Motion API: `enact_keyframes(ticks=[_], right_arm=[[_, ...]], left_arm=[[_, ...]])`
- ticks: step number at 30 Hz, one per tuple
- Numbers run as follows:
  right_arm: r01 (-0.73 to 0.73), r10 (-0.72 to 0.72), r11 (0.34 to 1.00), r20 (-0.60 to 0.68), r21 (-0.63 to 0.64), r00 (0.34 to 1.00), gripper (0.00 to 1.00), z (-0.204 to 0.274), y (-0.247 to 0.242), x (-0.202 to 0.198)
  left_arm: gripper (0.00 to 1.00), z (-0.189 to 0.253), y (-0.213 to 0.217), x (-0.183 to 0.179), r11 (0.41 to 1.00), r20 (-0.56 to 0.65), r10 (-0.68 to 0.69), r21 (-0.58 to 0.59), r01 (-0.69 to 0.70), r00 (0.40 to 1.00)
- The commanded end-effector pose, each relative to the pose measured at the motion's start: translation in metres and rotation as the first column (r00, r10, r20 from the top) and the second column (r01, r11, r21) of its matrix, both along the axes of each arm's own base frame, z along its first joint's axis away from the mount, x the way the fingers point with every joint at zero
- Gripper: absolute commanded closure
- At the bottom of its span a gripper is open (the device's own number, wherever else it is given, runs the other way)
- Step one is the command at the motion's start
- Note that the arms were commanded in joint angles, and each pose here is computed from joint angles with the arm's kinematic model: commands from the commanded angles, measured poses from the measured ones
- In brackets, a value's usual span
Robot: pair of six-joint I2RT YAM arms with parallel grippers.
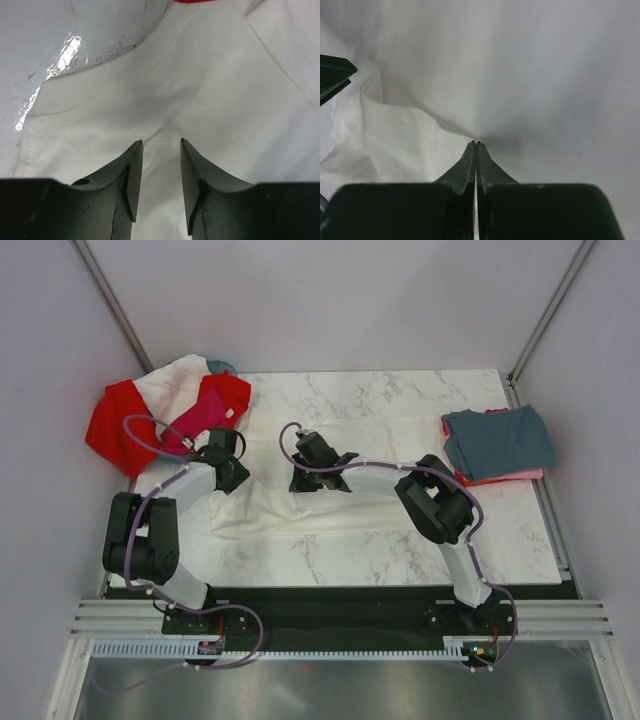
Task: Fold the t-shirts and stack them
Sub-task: Fold the tshirt
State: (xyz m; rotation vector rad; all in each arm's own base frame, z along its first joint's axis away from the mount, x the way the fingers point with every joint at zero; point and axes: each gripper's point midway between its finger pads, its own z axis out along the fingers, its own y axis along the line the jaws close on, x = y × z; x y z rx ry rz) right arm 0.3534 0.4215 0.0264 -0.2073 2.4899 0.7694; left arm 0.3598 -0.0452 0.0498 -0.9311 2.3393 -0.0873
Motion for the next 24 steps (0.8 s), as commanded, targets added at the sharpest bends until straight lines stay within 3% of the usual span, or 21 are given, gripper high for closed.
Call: enact_keyframes(ticks=[1, 15, 24], right_arm=[[0.020, -0.023, 0.998, 0.062, 0.052, 0.998, 1.00, 0.030, 0.006, 0.007], [0.022, -0.026, 0.998, 0.069, 0.058, 0.997, 1.00, 0.035, 0.005, 0.007], [0.023, -0.027, 0.998, 0.064, 0.058, 0.998, 1.00, 0.032, 0.004, 0.007]], left_arm=[[0.58, -0.002, -0.002, 0.010, 1.000, 0.008, -0.013, 0.002, 0.013, 1.000], [0.48, -0.007, -0.004, 0.016, 1.000, -0.001, 0.009, -0.018, -0.009, 1.000], [0.50, -0.006, -0.006, 0.023, 1.000, 0.009, 0.003, -0.020, -0.003, 1.000]])
